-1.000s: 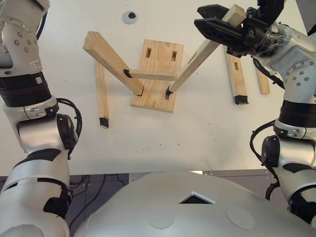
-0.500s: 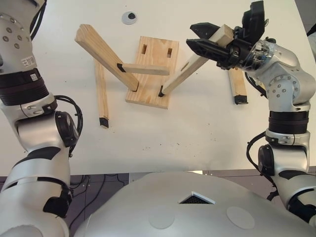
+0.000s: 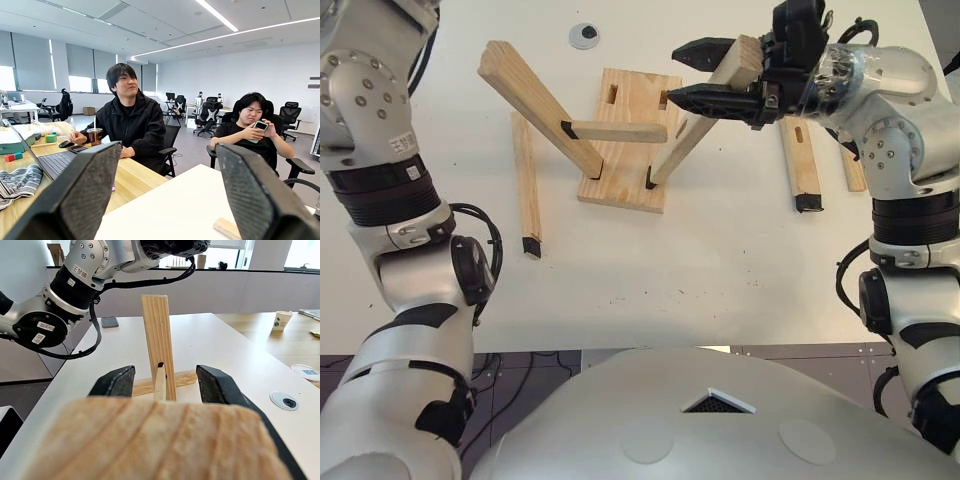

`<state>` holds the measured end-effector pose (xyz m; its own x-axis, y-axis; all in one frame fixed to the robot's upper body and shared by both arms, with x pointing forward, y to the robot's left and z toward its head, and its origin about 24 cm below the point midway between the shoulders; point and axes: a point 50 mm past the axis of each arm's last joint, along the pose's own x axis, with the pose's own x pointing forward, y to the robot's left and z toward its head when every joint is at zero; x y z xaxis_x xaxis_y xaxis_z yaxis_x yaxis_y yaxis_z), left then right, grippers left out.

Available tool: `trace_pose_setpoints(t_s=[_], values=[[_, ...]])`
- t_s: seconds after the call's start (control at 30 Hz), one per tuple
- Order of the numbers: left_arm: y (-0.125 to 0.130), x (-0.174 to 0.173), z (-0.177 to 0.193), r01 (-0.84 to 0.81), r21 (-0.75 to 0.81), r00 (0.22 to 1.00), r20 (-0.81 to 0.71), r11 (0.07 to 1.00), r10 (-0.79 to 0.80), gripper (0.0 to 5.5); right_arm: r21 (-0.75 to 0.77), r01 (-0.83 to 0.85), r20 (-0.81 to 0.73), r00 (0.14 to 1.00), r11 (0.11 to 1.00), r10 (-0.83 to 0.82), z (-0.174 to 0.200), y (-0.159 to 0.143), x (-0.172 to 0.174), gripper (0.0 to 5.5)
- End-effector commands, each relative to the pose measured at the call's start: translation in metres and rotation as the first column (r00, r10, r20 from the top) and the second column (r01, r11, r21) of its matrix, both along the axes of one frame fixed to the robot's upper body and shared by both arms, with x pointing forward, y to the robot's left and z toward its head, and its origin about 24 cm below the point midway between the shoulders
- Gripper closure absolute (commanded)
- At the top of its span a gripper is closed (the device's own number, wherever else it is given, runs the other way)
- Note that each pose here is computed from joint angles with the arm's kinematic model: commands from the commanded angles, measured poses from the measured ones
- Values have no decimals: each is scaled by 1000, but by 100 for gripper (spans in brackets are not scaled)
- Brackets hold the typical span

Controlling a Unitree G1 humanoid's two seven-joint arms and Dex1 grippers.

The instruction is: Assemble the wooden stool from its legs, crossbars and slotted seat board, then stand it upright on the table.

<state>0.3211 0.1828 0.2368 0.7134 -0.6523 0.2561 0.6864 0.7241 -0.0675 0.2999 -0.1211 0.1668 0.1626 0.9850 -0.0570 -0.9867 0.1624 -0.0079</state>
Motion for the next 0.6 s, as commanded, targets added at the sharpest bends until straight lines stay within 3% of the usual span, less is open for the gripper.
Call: trace_pose_setpoints(t_s=[0.03, 0.6], values=[[0, -2, -16, -32, -10, 999, -40, 999, 32, 208, -130, 64, -9, 998, 989, -66, -9, -10, 8, 345], [-22, -11, -29, -11, -47, 997, -76, 999, 7, 208, -277, 0, 12, 1000, 961, 3, -20, -10, 9, 345]])
